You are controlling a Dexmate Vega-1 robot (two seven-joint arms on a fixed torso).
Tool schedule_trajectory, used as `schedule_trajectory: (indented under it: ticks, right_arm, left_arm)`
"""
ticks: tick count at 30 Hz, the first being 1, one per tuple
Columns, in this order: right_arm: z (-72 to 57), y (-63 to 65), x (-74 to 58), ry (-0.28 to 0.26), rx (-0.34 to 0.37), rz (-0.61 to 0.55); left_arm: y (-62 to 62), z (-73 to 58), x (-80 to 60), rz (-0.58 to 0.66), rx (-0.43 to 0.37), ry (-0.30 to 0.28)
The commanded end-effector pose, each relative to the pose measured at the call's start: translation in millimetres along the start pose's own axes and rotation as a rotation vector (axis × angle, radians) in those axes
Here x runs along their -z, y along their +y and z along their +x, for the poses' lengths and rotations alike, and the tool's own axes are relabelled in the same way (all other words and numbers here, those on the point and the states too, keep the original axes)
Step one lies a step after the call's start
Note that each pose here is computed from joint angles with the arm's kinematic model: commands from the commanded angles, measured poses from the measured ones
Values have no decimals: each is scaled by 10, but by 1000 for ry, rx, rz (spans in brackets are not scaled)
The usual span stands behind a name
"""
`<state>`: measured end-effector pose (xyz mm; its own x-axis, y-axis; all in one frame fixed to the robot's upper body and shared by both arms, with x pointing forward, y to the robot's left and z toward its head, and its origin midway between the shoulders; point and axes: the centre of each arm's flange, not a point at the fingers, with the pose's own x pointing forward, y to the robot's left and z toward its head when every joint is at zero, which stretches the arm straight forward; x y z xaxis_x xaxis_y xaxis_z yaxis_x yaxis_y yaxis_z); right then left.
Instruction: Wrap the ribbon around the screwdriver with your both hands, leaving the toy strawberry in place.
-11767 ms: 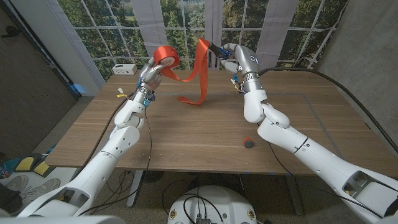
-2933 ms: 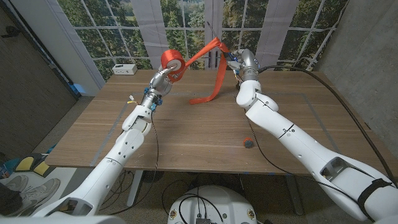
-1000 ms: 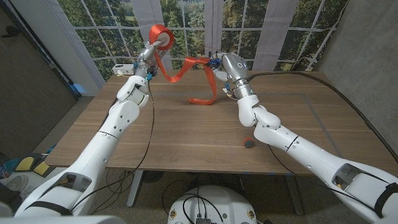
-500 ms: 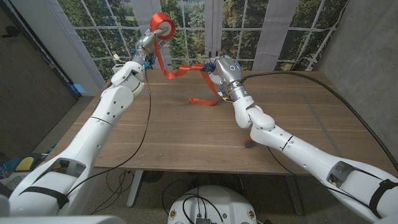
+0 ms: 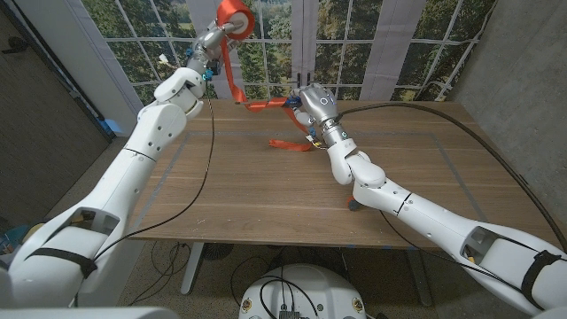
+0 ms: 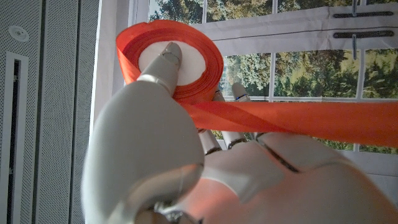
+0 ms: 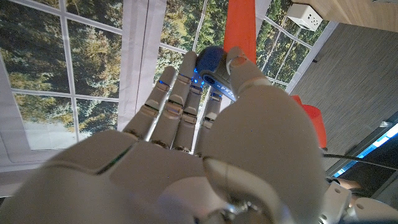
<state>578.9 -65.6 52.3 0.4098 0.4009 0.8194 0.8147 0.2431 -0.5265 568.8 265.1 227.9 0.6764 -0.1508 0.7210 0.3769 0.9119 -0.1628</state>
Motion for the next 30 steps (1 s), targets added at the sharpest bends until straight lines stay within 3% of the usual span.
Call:
schedule_trajectory:
  ticks: [1, 9, 11, 16, 30]
  right_arm:
    - [-5, 89, -131, -43, -18, -54]
    - [67, 204, -241, -40, -67, -83]
    - [100, 236, -253, -40, -102, -76]
    - [133, 259, -299, -29, -113, -91]
    - [290, 278, -346, 141, -233, -50]
  left_arm:
    - [-264, 221, -102, 22, 78, -4]
    - [-496, 336, -166, 24, 143, -20]
    - [-557, 342, -181, 20, 153, -26]
    - [-696, 357, -209, 36, 201, -36]
    - [-984, 359, -227, 21, 317, -67]
